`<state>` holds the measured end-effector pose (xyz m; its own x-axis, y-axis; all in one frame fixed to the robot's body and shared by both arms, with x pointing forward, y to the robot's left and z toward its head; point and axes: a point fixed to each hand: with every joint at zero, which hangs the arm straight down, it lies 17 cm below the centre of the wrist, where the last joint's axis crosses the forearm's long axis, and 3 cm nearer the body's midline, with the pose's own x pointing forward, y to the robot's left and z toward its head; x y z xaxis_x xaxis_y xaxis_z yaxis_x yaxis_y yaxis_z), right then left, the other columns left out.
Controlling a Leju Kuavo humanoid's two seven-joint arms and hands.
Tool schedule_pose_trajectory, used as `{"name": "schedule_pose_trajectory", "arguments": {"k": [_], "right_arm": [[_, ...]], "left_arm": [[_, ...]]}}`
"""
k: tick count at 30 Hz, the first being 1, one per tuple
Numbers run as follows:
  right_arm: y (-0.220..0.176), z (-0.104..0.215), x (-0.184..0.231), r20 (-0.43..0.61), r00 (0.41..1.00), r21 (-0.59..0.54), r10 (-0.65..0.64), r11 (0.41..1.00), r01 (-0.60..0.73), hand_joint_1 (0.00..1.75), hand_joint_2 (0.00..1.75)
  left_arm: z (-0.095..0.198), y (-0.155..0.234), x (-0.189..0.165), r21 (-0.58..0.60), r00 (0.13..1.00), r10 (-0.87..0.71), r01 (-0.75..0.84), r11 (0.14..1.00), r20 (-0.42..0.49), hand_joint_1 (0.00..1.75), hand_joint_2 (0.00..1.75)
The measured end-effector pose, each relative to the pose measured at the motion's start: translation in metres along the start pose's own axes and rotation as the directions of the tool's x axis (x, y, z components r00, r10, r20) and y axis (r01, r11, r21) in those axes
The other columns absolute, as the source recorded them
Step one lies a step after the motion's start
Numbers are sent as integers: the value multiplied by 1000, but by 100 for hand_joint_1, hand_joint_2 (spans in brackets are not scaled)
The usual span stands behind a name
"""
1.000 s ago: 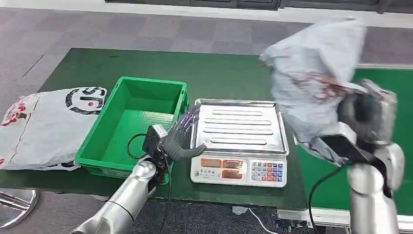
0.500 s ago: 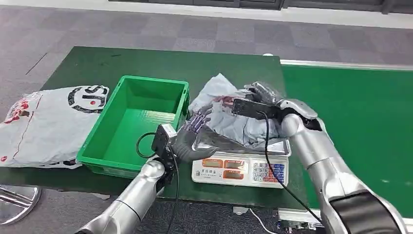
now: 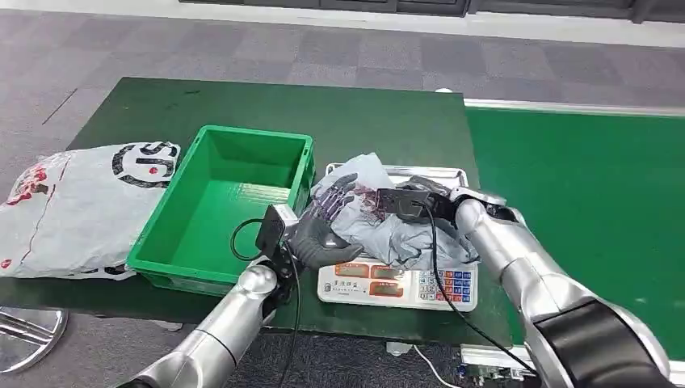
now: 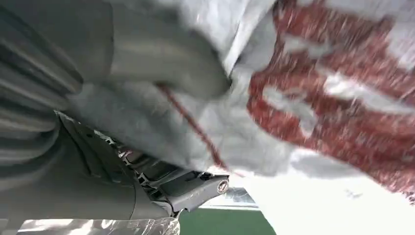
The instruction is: Moved the parcel from conveyor to table for the left to box.
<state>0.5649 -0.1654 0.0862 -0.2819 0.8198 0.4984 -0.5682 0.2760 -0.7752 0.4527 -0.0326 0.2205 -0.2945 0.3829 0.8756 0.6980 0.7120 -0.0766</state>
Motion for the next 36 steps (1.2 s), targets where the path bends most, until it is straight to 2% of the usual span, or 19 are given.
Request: {"name": "schedule_pose_trajectory", "arguments": {"k": [4, 7, 10, 14, 22, 26, 28, 30, 33, 36], "right_arm": [[1, -1, -1, -9, 1000, 1, -5, 1000, 5, 0, 175], [-6, -2, 1, 3, 999, -39, -40, 998, 40, 0, 175], [-23, -3, 14, 75, 994, -121, -82, 989, 90, 0, 175], [-62, 5, 40, 221, 970, -251, -96, 956, 152, 0, 175], [-90, 19, 46, 277, 958, -343, -72, 924, 169, 0, 175], [-128, 52, 56, 387, 921, -503, -42, 828, 249, 0, 175], [-151, 75, 53, 430, 900, -567, -74, 753, 333, 0, 175], [-167, 100, 45, 493, 860, -588, -132, 678, 441, 0, 175], [-188, 145, 19, 601, 767, -579, -225, 540, 612, 0, 175], [-187, 167, -3, 613, 752, -595, -242, 485, 641, 0, 175]], "left_arm": [[0, 0, 0, 1, 1000, 1, -1, 1000, 0, 0, 175], [0, 2, 0, 8, 1000, -3, 3, 1000, -1, 0, 175], [1, 5, 0, 18, 1000, -4, 4, 1000, -1, 0, 175], [3, 10, -1, 25, 1000, -12, 12, 1000, -4, 0, 175], [5, 13, -2, 28, 1000, -19, 19, 999, -6, 0, 175], [6, 15, -2, 27, 1000, -22, 22, 999, -9, 0, 175], [7, 17, -3, 28, 1000, -25, 25, 999, -12, 0, 175], [8, 19, -3, 29, 1000, -28, 29, 999, -14, 0, 175], [10, 21, -4, 34, 999, -34, 34, 999, -17, 0, 175], [11, 23, -4, 35, 999, -37, 38, 999, -19, 0, 175]]}}
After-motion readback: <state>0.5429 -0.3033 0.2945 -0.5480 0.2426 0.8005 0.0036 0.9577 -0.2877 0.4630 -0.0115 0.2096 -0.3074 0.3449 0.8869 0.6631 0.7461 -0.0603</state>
